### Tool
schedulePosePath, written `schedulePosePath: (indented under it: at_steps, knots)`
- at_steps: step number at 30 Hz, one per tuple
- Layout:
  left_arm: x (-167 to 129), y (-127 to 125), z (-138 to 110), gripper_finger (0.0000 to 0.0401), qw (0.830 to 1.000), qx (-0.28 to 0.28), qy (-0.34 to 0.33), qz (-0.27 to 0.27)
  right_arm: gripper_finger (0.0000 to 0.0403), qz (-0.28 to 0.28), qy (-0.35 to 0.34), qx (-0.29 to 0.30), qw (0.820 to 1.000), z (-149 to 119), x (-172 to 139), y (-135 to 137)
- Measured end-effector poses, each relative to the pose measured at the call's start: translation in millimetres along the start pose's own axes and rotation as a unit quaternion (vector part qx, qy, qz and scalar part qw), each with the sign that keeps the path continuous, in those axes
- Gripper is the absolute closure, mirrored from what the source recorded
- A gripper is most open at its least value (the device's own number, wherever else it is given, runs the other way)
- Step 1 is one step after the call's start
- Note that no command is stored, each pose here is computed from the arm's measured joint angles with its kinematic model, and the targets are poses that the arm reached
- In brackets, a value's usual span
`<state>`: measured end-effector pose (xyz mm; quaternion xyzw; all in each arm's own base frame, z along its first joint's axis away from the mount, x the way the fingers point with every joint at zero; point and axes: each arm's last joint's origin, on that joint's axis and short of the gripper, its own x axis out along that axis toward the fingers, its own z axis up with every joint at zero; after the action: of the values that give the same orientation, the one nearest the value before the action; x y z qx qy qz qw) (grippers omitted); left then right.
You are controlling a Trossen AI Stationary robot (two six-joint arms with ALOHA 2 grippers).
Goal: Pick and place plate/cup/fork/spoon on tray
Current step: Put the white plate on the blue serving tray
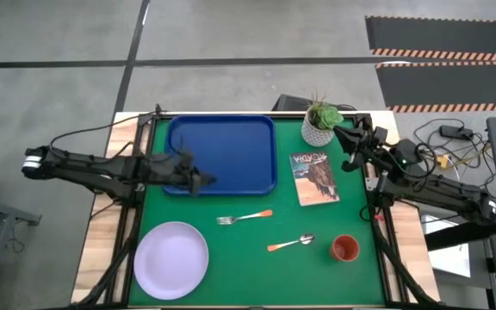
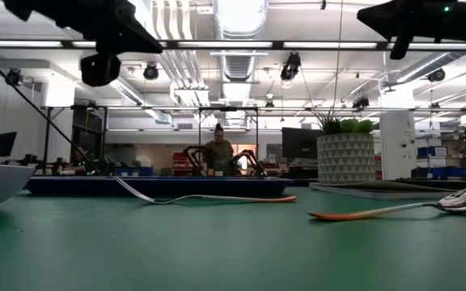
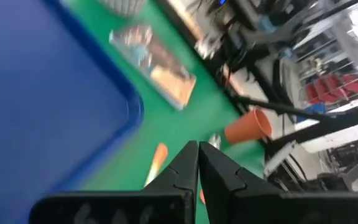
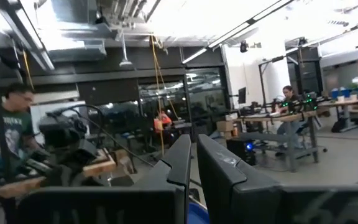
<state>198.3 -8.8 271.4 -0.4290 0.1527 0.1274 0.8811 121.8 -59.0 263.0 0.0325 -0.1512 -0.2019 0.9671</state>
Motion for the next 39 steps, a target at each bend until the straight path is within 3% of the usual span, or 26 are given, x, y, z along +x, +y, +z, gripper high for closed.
schedulePosePath:
  at_steps: [5, 10, 14, 26, 35, 39]
  knots:
    - [2.9, -23.9, -14.0, 0.0401, 0.992, -0.088, 0.093, 0.017, 0.0380, -0.005, 0.032, -0.004, 0.999, -4.9, 13.7, -1.1]
    - [7.6, -48.4, -44.3, 0.0401, 0.962, -0.184, 0.191, 0.064, 0.0380, -0.012, 0.047, -0.013, 0.999, -8.5, 19.5, -2.0]
    - [17.1, -72.6, -70.3, 0.0401, 0.942, -0.223, 0.236, 0.081, 0.0380, -0.026, 0.056, -0.013, 0.998, -12.2, 21.9, -3.4]
    - [50.0, -111.7, -153.9, 0.0401, 0.897, -0.259, 0.316, 0.170, 0.0380, -0.026, 0.084, 0.012, 0.996, -21.6, 25.7, -4.4]
    - [48.4, -99.1, -199.1, 0.0401, 0.856, -0.297, 0.312, 0.286, 0.0380, 0.035, 0.054, 0.015, 0.998, -8.6, 17.2, 3.3]
    - [49.2, -96.9, -200.5, 0.0401, 0.854, -0.297, 0.310, 0.295, 0.0381, 0.054, 0.055, 0.017, 0.997, -7.2, 14.4, 7.7]
